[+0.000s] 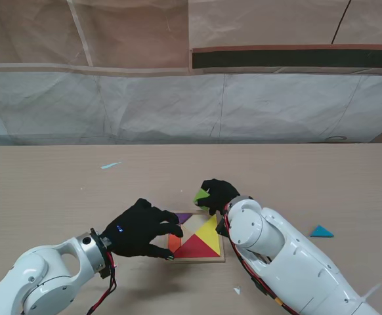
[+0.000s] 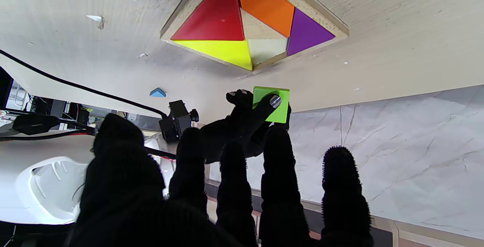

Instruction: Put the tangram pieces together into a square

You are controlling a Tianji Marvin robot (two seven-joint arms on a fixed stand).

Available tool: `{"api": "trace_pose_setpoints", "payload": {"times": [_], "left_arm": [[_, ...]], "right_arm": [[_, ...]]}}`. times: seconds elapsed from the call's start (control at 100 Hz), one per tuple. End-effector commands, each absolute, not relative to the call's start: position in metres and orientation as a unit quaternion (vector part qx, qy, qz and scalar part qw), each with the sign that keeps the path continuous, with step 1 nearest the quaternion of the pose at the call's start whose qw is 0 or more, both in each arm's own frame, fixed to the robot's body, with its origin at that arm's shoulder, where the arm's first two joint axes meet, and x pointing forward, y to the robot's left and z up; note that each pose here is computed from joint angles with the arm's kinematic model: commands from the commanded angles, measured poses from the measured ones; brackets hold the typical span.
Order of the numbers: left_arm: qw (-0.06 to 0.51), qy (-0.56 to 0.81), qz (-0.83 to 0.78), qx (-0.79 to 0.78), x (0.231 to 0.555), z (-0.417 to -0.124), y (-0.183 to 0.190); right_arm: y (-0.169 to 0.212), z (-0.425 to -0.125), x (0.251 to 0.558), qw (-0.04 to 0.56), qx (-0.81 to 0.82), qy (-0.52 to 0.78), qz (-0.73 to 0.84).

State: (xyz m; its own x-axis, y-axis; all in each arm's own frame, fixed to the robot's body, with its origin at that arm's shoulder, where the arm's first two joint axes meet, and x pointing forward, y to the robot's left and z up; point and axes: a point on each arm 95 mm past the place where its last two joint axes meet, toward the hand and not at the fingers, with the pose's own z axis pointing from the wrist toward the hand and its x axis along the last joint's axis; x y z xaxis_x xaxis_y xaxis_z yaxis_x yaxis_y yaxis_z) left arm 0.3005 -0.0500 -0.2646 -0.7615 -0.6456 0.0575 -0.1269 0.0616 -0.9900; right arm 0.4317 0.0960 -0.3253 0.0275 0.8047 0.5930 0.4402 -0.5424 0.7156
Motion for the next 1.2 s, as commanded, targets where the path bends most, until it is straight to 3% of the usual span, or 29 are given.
{"api": "trace_pose_setpoints", "payload": {"times": [0.0, 1.19], "left_arm": [[0.204, 0.705, -0.621, -0.276, 0.299, -0.264, -0.049], [0.199, 0.703, -0.624, -0.278, 0.302, -0.265, -0.050]], "right_arm": [[0.108, -0.328, 0.424, 0.152, 0.704, 0.450, 0.527], [0.123, -0.343, 0.402, 0.132, 0.749, 0.462, 0.456]]}}
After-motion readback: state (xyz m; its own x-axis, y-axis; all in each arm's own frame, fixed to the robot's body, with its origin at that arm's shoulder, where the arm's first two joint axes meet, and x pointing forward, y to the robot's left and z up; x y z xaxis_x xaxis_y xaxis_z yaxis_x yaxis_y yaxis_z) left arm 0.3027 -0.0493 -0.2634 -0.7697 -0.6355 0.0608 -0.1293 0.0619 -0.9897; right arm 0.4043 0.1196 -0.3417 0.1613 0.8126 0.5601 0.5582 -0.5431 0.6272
